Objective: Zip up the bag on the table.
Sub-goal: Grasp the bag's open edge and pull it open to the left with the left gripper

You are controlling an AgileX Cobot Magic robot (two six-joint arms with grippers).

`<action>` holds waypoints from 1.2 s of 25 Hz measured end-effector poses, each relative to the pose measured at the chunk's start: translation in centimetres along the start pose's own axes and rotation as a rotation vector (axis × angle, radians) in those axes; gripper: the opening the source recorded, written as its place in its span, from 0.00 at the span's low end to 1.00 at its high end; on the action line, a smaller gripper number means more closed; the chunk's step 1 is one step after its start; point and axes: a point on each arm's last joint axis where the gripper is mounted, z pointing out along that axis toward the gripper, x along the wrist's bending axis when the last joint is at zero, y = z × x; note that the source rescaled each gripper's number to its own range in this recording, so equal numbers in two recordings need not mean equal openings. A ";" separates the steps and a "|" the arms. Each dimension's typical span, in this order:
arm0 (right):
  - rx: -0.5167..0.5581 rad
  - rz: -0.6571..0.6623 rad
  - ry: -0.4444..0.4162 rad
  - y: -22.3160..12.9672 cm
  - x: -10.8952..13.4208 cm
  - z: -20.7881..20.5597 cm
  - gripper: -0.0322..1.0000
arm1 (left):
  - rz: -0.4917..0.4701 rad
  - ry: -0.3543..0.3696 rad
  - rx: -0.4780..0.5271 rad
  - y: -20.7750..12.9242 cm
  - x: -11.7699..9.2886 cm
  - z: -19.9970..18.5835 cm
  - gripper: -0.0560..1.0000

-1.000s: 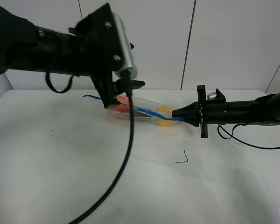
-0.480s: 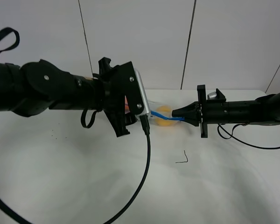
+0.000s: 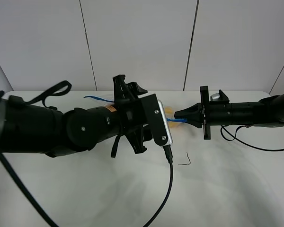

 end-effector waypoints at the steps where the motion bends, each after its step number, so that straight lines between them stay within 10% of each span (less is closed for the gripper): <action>1: 0.000 0.000 0.000 0.0 0.0 0.0 0.03 | 0.009 -0.014 -0.008 0.0 -0.6 0.4 0.98; 30: -0.002 0.001 0.001 0.0 0.0 0.0 0.03 | 0.066 0.203 -0.310 -0.4 -6.0 4.6 0.86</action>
